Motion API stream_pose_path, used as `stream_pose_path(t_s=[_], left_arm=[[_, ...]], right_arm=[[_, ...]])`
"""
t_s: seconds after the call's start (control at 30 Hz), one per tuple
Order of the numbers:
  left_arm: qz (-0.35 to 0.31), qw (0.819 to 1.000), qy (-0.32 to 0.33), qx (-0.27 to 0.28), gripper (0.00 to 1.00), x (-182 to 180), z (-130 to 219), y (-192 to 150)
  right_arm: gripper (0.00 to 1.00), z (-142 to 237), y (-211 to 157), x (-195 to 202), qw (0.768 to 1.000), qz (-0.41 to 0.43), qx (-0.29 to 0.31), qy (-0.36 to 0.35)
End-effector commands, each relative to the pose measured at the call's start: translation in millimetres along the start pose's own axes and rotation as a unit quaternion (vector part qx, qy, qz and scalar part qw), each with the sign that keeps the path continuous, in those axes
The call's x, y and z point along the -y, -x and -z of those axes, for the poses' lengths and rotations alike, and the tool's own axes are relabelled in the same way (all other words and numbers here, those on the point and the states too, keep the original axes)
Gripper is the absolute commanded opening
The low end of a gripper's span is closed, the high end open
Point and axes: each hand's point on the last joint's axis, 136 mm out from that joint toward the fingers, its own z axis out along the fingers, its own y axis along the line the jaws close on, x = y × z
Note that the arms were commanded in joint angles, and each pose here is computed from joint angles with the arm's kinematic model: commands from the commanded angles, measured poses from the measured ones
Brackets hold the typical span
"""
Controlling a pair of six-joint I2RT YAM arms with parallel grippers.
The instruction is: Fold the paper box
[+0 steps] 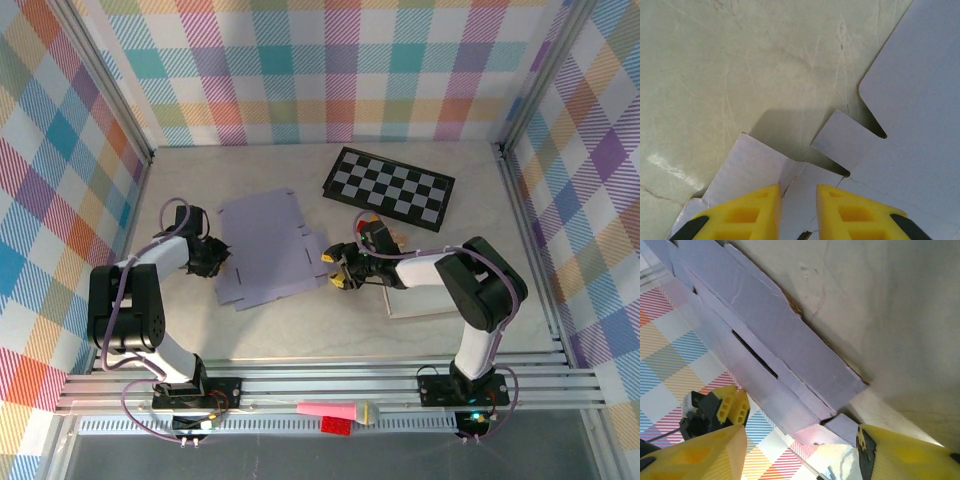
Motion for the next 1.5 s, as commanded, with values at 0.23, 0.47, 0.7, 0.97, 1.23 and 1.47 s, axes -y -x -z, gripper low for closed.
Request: stream_pose_path(t_s=[0.23,0.47,0.7,0.97,1.23,1.47], left_arm=[[-0.012,0.999,0.027,-0.044,0.23,-21.6,-10.7,-18.0],[-0.020,0.998,0.030,-0.050,0.23,-21.6,-7.7,-19.5],[-0.022,0.998,0.027,-0.056,0.22,-20.6,-7.7,-21.5],[-0.021,0.997,0.024,-0.065,0.21,-20.8,-3.9,-26.5],[-0.020,0.997,0.017,-0.066,0.21,-17.9,1.8,-28.0],[-0.022,0.997,0.015,-0.071,0.21,-19.1,0.6,-31.0]], right_arm=[[0.59,-10.4,17.2,-2.4,0.997,0.046,0.050,0.043],[0.57,0.7,15.9,-15.4,0.988,0.113,0.078,0.070],[0.56,2.0,22.4,-8.4,0.982,0.143,0.106,0.064],[0.55,5.4,29.8,-4.0,0.980,0.124,0.147,0.053],[0.59,31.6,26.0,19.9,0.974,0.058,0.207,-0.077],[0.58,5.9,28.4,11.0,0.980,0.048,0.187,-0.047]])
